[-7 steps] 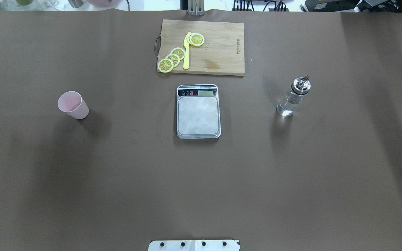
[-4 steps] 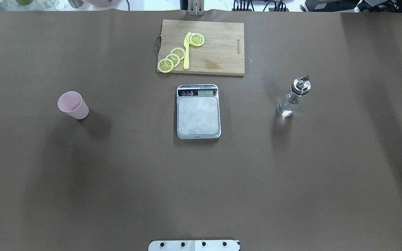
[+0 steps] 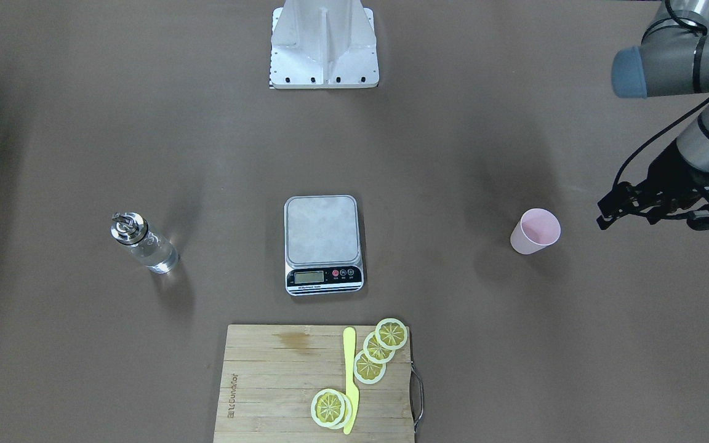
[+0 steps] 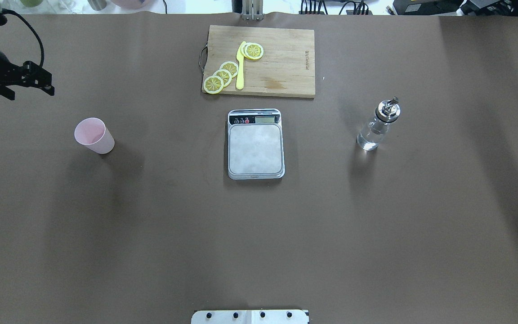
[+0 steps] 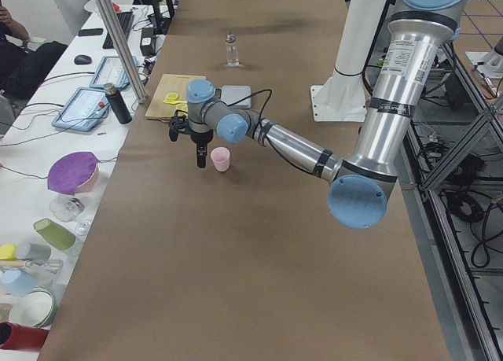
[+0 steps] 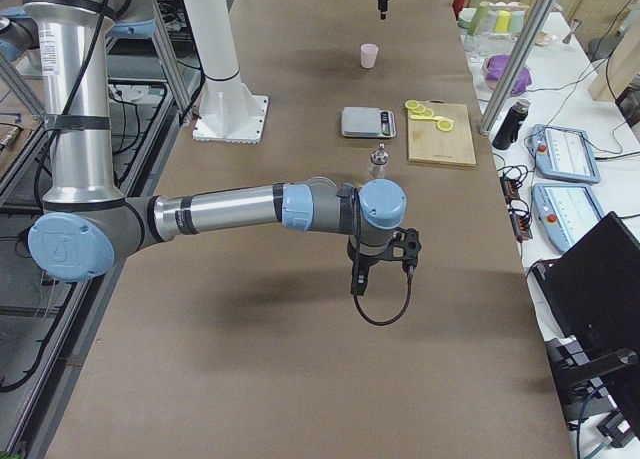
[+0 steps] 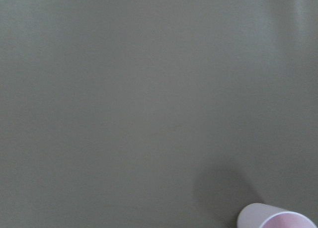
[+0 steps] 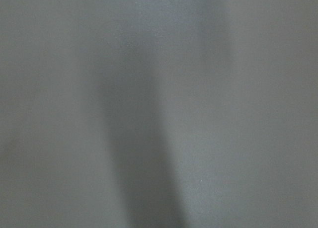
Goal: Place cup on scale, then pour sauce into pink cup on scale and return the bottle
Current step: 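Reach the left gripper down to the pink cup and grasp it, then carry the pink cup with the left gripper onto the scale and release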
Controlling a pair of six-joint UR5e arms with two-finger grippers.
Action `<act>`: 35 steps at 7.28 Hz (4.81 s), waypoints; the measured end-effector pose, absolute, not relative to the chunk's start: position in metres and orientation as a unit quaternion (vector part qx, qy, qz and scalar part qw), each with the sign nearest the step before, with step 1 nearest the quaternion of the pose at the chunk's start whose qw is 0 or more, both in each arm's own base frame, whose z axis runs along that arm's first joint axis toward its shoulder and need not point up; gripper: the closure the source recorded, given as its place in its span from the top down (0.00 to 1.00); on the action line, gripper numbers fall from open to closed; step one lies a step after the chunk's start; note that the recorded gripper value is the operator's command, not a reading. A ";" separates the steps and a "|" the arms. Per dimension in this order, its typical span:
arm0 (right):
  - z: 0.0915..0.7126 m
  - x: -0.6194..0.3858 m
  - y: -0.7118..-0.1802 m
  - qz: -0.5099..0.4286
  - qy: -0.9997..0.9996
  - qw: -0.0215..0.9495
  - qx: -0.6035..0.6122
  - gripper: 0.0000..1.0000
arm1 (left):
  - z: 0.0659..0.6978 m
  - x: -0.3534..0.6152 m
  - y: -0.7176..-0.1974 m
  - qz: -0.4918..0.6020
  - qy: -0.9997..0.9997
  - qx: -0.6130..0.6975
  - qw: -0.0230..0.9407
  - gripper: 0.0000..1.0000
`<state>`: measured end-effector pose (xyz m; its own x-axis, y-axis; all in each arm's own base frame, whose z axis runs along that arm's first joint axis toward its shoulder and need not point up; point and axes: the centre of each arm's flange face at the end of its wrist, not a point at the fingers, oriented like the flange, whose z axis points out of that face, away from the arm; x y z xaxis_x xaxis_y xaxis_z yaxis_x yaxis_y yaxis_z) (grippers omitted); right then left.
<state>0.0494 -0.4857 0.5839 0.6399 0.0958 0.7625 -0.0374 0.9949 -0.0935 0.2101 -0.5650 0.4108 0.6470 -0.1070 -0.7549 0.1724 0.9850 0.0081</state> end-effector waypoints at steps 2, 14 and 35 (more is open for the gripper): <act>0.584 0.049 -0.486 0.037 -0.423 0.905 -0.035 1.00 | 0.390 0.253 -0.560 -0.081 0.422 0.023 0.903 0.95; 0.589 0.048 -0.485 0.037 -0.422 0.905 -0.040 1.00 | 0.457 0.293 -0.543 -0.061 0.408 0.012 0.911 0.70; 0.490 0.023 -0.515 -0.056 -0.444 0.889 0.100 1.00 | 0.095 0.522 -0.530 -0.239 0.432 -0.052 0.868 0.00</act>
